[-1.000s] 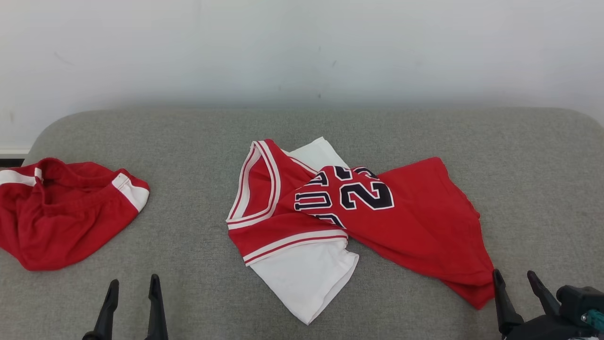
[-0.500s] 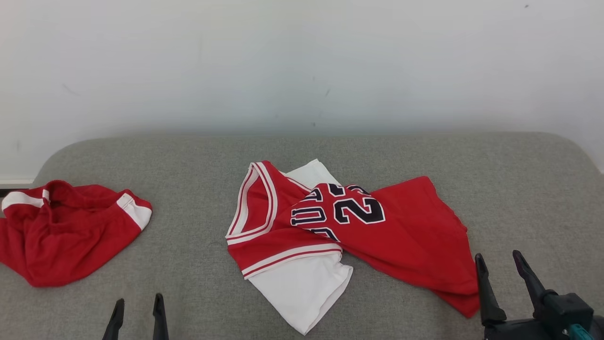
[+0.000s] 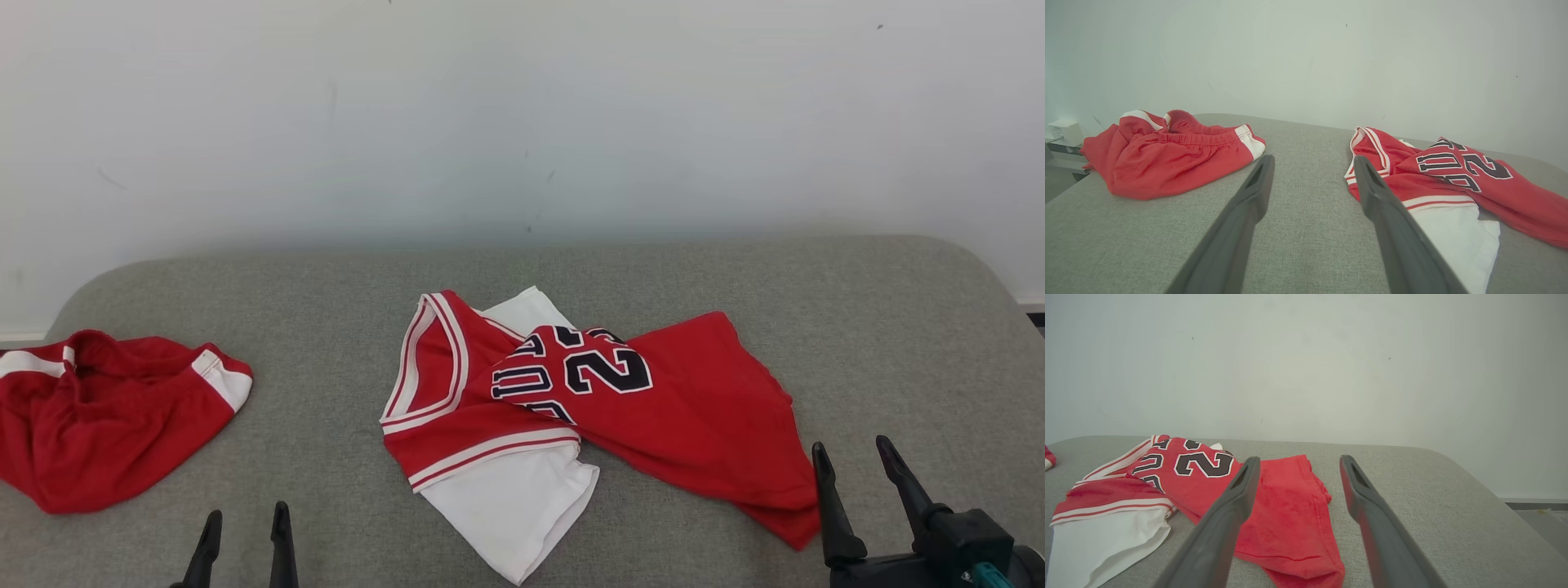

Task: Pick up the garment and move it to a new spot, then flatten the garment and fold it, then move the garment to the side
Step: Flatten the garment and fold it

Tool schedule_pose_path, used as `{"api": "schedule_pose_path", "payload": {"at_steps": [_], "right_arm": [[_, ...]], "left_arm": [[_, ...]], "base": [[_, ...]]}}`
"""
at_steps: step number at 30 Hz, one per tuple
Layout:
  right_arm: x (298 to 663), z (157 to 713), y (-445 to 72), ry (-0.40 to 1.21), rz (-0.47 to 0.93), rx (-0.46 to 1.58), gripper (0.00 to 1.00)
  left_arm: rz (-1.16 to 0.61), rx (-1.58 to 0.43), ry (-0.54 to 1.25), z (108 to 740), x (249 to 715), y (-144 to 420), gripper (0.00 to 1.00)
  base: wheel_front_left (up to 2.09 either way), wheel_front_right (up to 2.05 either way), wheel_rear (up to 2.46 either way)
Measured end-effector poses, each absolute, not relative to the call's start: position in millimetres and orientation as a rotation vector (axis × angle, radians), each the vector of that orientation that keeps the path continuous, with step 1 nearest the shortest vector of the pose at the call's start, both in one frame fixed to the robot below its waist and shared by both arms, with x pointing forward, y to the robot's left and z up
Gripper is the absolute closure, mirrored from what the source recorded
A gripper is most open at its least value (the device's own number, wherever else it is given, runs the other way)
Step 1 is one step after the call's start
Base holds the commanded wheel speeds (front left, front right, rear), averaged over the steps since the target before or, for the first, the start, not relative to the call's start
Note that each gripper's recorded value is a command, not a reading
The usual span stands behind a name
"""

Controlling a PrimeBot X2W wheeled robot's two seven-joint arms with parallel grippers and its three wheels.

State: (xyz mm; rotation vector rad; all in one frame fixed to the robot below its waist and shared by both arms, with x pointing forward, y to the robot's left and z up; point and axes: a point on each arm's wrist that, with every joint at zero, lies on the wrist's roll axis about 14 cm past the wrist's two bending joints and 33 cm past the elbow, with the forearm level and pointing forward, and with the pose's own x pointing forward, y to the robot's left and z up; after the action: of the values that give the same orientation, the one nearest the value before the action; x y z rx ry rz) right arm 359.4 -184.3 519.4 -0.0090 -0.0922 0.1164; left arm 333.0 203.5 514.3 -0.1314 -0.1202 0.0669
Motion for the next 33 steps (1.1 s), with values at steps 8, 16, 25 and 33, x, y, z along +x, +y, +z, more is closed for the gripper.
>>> {"api": "schedule_pose_path", "payload": {"at_steps": [8,16,25,33], "right_arm": [[359,513,-184,-0.073,0.112,0.004,0.00],[363,512,-185,-0.067,0.105,0.007,0.00],[365,509,-186,-0.056,0.103,0.007,0.00],[373,514,-210,-0.035,0.055,-0.032,0.00]], "left_arm": [[0.055,-0.131,-0.109,511,335,199,0.00],[0.051,-0.135,-0.091,506,334,196,0.00],[0.052,-0.135,-0.087,505,335,195,0.00],[-0.033,-0.138,-0.033,489,335,170,0.00]], "base": [[0.00,0.00,0.00],[0.00,0.00,0.00],[0.00,0.00,0.00],[0.00,0.00,0.00]]}}
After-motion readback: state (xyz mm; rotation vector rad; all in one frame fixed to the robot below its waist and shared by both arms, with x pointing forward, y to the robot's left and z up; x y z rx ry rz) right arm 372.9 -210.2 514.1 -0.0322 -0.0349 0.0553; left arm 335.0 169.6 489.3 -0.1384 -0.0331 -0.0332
